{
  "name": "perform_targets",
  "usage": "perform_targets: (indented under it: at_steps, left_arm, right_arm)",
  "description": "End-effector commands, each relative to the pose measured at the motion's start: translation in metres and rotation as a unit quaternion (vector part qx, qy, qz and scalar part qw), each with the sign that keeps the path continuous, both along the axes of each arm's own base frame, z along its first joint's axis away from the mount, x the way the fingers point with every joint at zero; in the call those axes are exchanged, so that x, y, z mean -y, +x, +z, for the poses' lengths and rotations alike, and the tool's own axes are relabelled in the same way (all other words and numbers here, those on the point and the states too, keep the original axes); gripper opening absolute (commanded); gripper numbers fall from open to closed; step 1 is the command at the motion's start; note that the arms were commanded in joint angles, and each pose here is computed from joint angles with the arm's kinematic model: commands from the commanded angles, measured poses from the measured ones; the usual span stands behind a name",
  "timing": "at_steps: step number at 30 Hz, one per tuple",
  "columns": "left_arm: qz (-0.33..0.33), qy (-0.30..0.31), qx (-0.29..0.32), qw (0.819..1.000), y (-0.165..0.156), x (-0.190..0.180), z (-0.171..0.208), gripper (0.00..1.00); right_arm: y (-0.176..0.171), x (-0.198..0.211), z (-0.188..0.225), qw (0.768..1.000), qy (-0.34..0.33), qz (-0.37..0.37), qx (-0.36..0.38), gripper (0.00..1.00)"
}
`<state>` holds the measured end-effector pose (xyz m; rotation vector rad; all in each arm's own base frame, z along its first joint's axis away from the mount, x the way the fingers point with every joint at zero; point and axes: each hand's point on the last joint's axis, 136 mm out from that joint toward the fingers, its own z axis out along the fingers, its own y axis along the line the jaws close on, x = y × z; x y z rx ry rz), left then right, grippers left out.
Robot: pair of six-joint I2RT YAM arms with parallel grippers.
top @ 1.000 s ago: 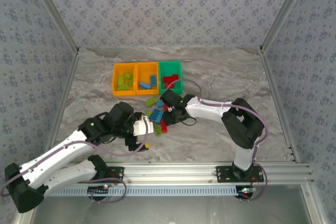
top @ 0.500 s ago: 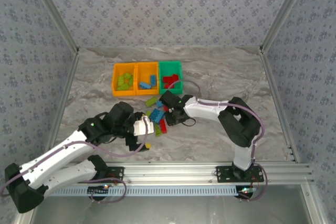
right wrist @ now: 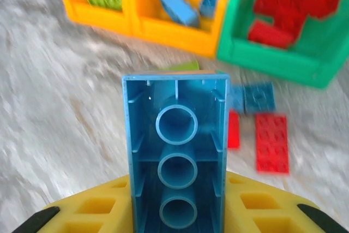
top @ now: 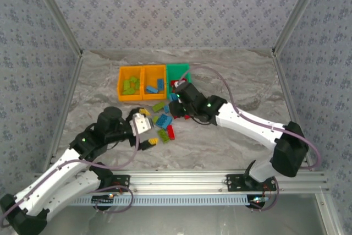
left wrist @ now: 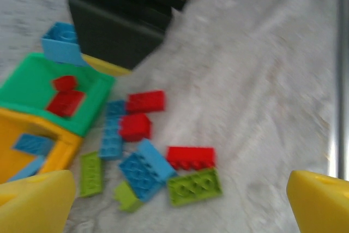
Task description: Sort the legos into containers by color
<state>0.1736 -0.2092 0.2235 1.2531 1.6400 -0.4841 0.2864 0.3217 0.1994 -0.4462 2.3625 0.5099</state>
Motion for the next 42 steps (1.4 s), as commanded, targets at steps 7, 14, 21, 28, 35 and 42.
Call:
perform_targets:
  at_steps: [7,14,21,28,35,42]
  left_arm:
    - [0.306,-0.113,0.042,0.944,0.078,-0.078,0.063,0.99]
    - [0.385,-0.113,0.023,0.916,0.096,-0.111,0.056,0.99]
    - [0.404,-0.101,-0.039,0.908,0.103,-0.111,0.047,0.97]
    - [0.423,-0.132,-0.283,0.851,0.092,-0.080,0.013,0.88]
    - [0.426,-0.120,-0.345,0.828,0.107,-0.042,-0.046,0.85]
    - [0.454,-0.078,-0.400,0.793,0.124,-0.013,-0.109,0.84]
  right_arm:
    - [0.118,-0.077,-0.025,1.000,0.006,0.002,0.021,0.37]
    - [0.174,-0.101,-0.038,1.000,-0.028,-0.008,-0.005,0.60]
    - [0.129,-0.073,0.031,0.999,-0.044,0.013,0.016,0.61]
    - [-0.009,-0.012,0.083,0.996,-0.024,0.090,0.005,0.82]
    - [-0.120,0.046,0.065,0.992,0.018,0.102,-0.076,1.00]
    - [-0.141,0.086,0.037,0.995,0.021,0.034,-0.089,1.00]
